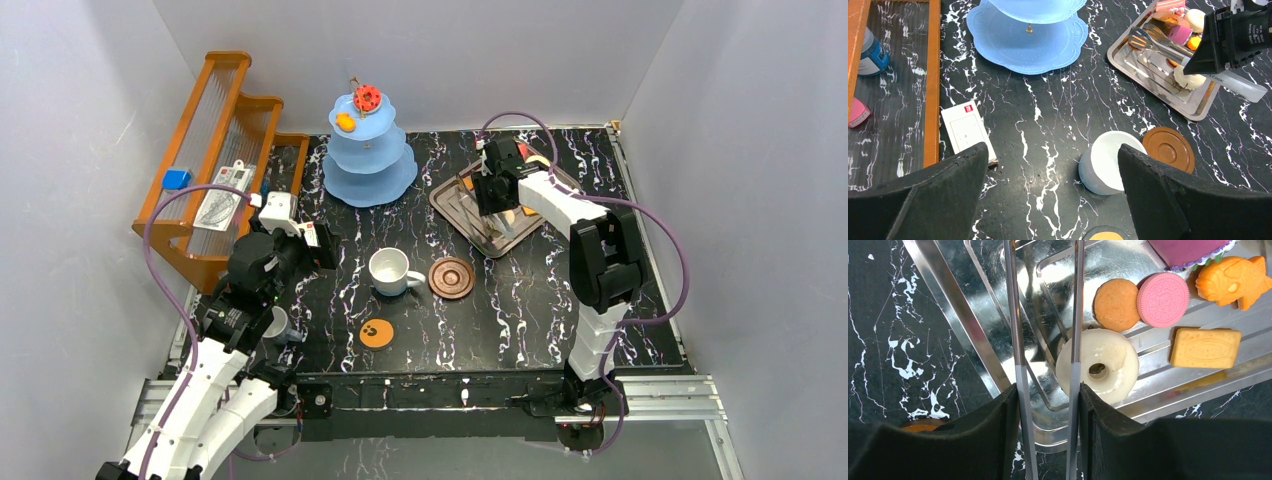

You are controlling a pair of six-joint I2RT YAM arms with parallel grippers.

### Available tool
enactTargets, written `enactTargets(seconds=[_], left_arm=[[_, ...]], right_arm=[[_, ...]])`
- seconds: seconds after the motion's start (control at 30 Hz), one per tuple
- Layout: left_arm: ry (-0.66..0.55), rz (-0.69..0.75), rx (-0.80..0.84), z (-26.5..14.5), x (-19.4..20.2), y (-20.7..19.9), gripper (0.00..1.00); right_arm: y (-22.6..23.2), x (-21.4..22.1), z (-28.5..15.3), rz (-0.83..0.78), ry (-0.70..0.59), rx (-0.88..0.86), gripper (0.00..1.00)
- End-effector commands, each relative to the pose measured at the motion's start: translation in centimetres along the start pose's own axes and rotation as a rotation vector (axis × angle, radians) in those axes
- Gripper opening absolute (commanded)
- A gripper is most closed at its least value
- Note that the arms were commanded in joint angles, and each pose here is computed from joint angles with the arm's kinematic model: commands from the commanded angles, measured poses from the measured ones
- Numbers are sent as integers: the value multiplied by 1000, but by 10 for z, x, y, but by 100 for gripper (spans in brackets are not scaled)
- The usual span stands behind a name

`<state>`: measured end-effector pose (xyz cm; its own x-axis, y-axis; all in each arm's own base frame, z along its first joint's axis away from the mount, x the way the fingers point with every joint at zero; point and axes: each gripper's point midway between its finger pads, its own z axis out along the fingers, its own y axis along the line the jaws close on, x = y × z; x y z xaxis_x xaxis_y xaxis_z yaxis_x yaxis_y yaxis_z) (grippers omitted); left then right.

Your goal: Serve the afternoon tea

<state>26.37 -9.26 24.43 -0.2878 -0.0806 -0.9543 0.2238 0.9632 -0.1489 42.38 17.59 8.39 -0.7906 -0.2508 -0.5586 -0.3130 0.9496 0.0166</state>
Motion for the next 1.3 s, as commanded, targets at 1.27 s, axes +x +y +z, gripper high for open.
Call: enactTargets(seconds=[1.27], left_arm=[[-30,10,11,-1,-7,-2,98]], right_arm=[[19,-70,-87,21,-189,-16,40]])
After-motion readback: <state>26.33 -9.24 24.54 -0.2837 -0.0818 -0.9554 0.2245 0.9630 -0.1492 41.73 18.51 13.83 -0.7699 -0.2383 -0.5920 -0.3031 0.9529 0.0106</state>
